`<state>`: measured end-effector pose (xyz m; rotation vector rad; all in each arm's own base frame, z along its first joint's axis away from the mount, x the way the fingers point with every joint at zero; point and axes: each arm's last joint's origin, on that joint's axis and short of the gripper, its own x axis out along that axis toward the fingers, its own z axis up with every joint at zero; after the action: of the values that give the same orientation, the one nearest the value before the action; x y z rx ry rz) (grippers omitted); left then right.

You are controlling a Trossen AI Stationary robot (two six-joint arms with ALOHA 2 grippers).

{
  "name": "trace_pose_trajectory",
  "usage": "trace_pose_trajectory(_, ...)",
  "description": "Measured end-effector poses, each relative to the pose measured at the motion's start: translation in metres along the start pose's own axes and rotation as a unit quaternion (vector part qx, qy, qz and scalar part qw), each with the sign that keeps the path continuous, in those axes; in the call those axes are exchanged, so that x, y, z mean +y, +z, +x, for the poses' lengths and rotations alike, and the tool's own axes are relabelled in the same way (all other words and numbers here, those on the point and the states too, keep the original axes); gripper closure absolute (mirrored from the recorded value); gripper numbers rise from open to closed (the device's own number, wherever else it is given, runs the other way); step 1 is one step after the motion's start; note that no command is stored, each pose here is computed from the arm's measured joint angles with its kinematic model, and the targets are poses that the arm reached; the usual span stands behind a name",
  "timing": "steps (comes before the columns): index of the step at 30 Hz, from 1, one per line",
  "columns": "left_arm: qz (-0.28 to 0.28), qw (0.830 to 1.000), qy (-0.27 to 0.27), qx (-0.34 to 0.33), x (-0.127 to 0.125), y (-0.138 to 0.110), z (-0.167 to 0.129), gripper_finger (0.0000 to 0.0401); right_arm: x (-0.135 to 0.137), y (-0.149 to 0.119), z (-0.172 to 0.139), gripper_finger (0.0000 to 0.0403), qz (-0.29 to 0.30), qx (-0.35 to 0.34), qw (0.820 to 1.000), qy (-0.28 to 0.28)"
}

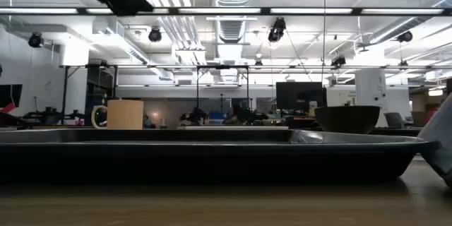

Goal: Set up tray
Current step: Prepare the serving tray

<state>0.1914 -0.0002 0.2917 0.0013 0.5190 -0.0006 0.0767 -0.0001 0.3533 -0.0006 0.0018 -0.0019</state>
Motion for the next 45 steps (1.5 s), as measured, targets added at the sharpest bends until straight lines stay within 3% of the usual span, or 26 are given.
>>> trace_pose_trajectory(12, 0.000, 0.988, 0.000, 0.156, 0.000, -0.029, 0.074, 0.0401, 0.000, 0.000, 0.000, 0.0376, 0.000, 0.001, 1.000, 0.000)
trace_pose_trajectory(28, 0.000, 0.927, 0.000, 0.374, 0.000, -0.112, 0.164, 0.0401, 0.000, 0.000, 0.000, 0.0376, 0.000, 0.001, 1.000, 0.000)
trace_pose_trajectory(36, 0.000, 0.930, 0.000, 0.366, 0.000, -0.113, 0.171, 0.0401, 0.000, 0.000, 0.000, 0.0376, 0.000, 0.001, 1.000, 0.000)
trace_pose_trajectory(45, 0.000, 0.969, 0.000, 0.248, 0.000, -0.053, 0.153, 0.0401, 0.000, 0.000, 0.000, 0.0376, 0.000, 0.001, 1.000, 0.000)
